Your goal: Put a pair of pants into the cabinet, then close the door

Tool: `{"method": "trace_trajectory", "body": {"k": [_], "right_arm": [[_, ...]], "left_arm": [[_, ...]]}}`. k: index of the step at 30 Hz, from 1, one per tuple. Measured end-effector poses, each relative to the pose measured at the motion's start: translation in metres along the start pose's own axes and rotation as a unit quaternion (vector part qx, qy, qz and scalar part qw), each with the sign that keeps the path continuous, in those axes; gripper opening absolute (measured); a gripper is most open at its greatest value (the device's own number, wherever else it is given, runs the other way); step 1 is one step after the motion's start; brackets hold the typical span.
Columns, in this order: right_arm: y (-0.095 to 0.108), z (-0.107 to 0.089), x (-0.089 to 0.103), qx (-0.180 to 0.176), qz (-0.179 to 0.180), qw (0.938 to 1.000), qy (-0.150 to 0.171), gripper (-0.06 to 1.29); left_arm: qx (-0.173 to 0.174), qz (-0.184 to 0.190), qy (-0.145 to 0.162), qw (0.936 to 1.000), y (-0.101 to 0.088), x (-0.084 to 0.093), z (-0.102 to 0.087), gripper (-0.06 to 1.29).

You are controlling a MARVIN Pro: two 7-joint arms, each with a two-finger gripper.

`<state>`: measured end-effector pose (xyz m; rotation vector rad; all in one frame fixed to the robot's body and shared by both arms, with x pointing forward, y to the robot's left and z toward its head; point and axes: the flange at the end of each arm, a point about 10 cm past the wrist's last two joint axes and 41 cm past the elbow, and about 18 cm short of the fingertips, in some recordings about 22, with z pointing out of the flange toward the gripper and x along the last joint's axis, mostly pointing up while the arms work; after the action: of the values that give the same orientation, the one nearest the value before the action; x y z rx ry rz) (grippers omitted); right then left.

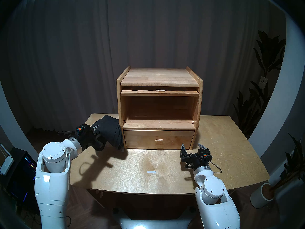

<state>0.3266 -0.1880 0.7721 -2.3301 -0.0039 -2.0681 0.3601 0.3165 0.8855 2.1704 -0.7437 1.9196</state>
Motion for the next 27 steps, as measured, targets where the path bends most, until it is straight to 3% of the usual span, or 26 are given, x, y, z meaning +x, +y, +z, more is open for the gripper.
{"method": "trace_trajectory", "body": {"k": [7, 13, 17, 20, 27], "right_arm": [[0.000, 0.000, -0.001, 0.000, 0.000, 1.0000, -0.001, 1.25], [0.000, 0.000, 0.000, 0.000, 0.000, 1.0000, 0.000, 1.25], [0.000, 0.001, 0.000, 0.000, 0.000, 1.0000, 0.000, 1.25], [0.000, 0.001, 0.000, 0.000, 0.000, 1.0000, 0.000, 1.25], [0.000, 0.001, 0.000, 0.000, 0.000, 1.0000, 0.000, 1.25]], "left_arm": [[-0.066, -0.068, 0.071, 0.9930, 0.036, 0.014, -0.005, 0.03], [-0.145, -0.109, 0.156, 0.9710, 0.076, 0.045, -0.001, 0.03], [-0.162, -0.100, 0.191, 0.9629, 0.094, 0.071, 0.007, 0.03], [-0.157, -0.086, 0.203, 0.9626, 0.104, 0.089, 0.014, 0.02], [-0.122, -0.042, 0.194, 0.9725, 0.124, 0.115, 0.041, 0.02]]}}
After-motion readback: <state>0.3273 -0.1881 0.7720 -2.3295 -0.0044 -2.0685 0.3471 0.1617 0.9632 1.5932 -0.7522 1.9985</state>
